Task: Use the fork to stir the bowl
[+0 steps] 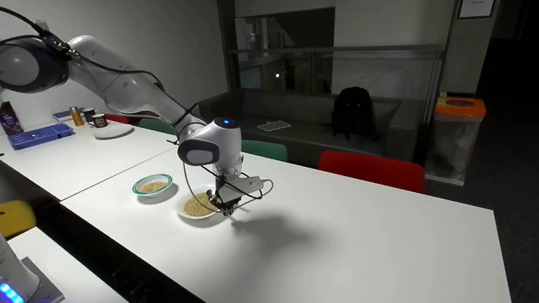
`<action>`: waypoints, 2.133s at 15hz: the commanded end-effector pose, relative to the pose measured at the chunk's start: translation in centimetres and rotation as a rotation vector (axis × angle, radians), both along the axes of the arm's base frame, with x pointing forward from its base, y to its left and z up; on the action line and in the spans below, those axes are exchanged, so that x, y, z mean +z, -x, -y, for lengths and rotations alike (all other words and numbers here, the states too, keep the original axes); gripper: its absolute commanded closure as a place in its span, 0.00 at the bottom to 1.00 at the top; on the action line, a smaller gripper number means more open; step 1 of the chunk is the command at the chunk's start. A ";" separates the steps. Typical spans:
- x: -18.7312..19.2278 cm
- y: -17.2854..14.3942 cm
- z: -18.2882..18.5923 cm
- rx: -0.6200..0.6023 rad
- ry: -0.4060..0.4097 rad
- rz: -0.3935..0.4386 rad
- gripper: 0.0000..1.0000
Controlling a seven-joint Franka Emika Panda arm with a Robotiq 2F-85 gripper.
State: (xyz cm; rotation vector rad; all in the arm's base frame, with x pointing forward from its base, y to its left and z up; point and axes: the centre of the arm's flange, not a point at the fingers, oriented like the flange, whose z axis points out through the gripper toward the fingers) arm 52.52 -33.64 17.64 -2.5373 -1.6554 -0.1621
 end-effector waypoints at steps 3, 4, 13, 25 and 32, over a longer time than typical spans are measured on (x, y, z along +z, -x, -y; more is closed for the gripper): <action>3.9 -0.4 -0.9 0.008 0.031 0.005 0.97; 4.3 -0.4 -1.0 0.014 0.039 0.006 0.97; 9.1 1.4 -4.0 0.069 0.180 -0.015 0.97; 16.1 3.8 -12.0 0.089 0.524 0.143 0.97; 14.9 1.9 -12.5 0.083 0.672 0.102 0.89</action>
